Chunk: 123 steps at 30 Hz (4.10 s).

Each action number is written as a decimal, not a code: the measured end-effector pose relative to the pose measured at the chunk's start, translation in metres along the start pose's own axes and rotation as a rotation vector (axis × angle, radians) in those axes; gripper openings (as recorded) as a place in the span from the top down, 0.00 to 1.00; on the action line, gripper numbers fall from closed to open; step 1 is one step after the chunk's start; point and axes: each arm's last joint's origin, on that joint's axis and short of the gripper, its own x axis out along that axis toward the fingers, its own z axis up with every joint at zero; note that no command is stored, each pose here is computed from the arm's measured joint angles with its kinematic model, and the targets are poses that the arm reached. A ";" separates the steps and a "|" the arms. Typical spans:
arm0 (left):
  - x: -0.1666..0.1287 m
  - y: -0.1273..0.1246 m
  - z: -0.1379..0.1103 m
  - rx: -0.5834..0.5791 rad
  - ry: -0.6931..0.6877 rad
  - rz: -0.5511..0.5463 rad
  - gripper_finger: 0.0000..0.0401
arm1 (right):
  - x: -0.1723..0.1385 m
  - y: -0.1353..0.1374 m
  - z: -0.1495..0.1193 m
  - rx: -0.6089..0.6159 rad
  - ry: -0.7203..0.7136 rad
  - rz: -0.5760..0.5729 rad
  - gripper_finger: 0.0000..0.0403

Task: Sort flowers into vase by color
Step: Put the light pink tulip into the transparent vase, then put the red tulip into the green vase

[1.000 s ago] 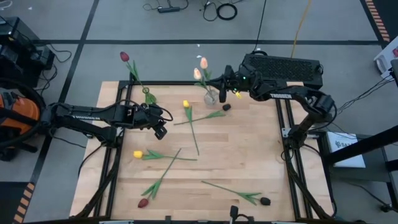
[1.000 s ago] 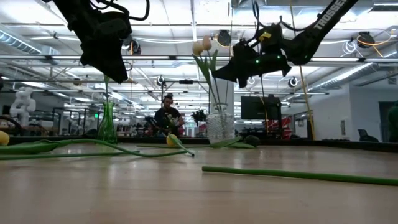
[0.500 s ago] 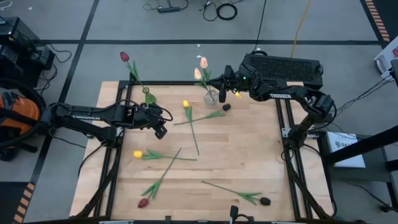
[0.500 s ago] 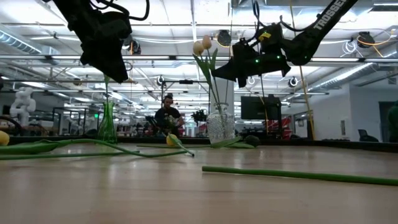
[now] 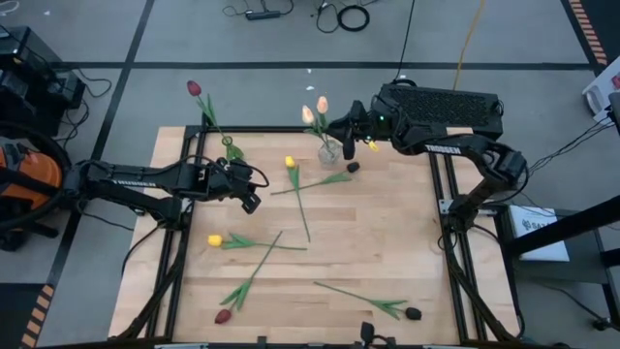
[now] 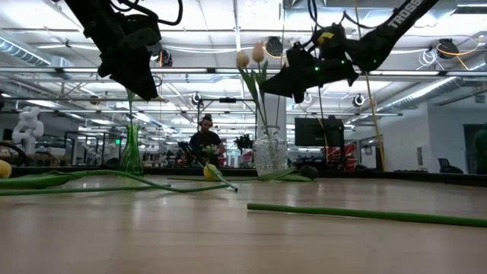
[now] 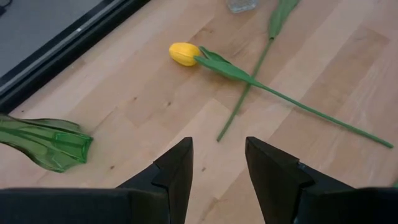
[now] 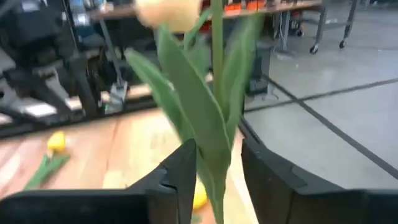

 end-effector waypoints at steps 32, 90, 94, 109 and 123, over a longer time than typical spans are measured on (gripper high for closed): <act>0.000 -0.001 -0.006 0.018 0.107 -0.082 0.61 | -0.043 0.044 0.052 0.620 0.872 -0.403 0.68; -0.016 -0.085 -0.077 -0.722 0.331 -0.093 0.61 | -0.047 0.263 -0.071 0.283 0.950 0.163 0.68; -0.011 -0.102 -0.083 -0.762 0.343 -0.142 0.61 | -0.047 0.263 -0.071 0.227 0.946 0.197 0.68; -0.026 -0.137 -0.115 -0.638 0.454 -0.323 0.61 | -0.048 0.265 -0.071 0.163 0.951 0.285 0.68; -0.029 -0.162 -0.159 -0.425 0.622 -0.387 0.61 | -0.041 0.261 -0.066 0.175 0.884 0.295 0.68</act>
